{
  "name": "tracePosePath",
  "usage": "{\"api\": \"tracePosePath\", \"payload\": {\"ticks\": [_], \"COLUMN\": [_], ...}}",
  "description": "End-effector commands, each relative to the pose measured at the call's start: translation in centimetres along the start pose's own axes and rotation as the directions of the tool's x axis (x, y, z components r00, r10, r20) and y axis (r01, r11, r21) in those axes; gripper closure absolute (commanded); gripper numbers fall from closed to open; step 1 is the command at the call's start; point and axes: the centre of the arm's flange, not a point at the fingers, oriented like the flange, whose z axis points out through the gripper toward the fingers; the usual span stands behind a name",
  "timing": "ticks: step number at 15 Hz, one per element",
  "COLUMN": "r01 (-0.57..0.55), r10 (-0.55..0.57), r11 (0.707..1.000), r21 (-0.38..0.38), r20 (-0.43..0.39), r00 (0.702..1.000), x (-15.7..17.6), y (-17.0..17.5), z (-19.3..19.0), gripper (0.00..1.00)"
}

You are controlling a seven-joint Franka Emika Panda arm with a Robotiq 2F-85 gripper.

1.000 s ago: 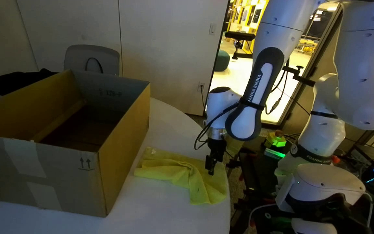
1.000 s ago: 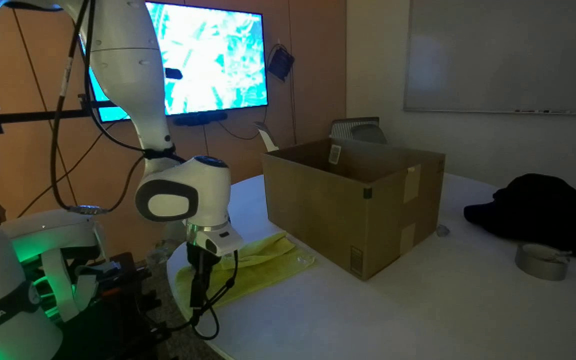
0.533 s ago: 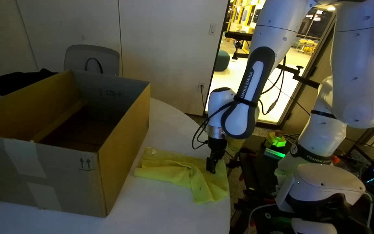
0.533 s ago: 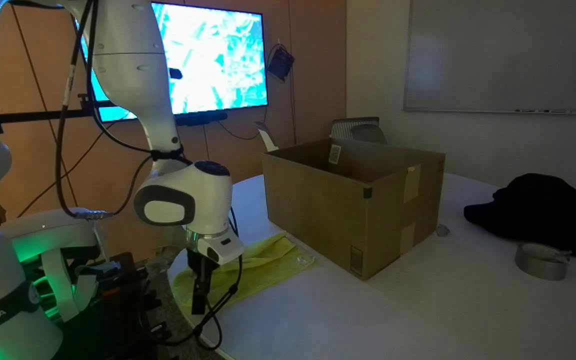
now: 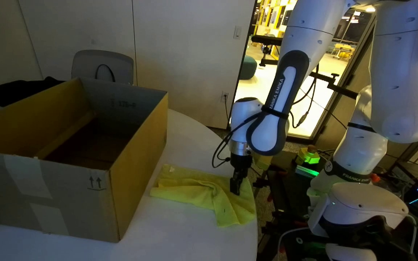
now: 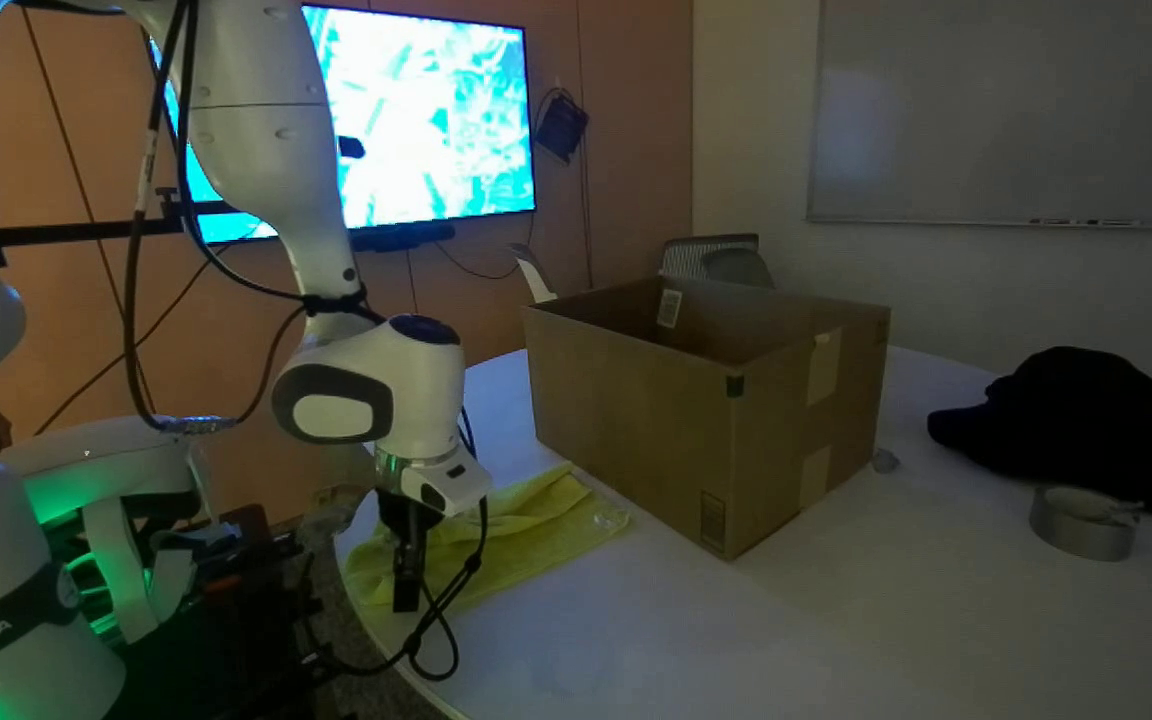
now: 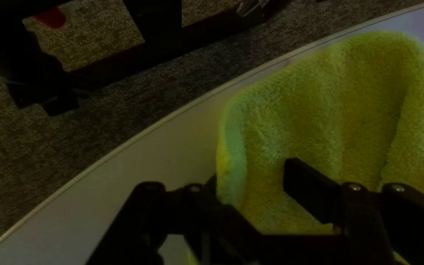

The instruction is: Put the marker on the yellow crop, wrap the marker up with the yellow cloth and put them in the box

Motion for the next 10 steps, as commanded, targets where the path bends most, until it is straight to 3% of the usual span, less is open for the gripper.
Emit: {"api": "tracePosePath", "payload": {"ticks": [1, 5, 10], "r01": [0.077, 0.143, 0.193], "r10": [-0.078, -0.145, -0.198], "r11": [0.997, 0.989, 0.98], "r21": [-0.015, -0.032, -0.051], "r20": [-0.043, -0.08, -0.137], "r00": [0.996, 0.986, 0.971], "x": [0.4, 0.4, 0.4], "y": [-2.3, -4.3, -6.3], "z": [-1.6, -3.2, -5.4], "gripper": [0.8, 0.99, 0.96]}}
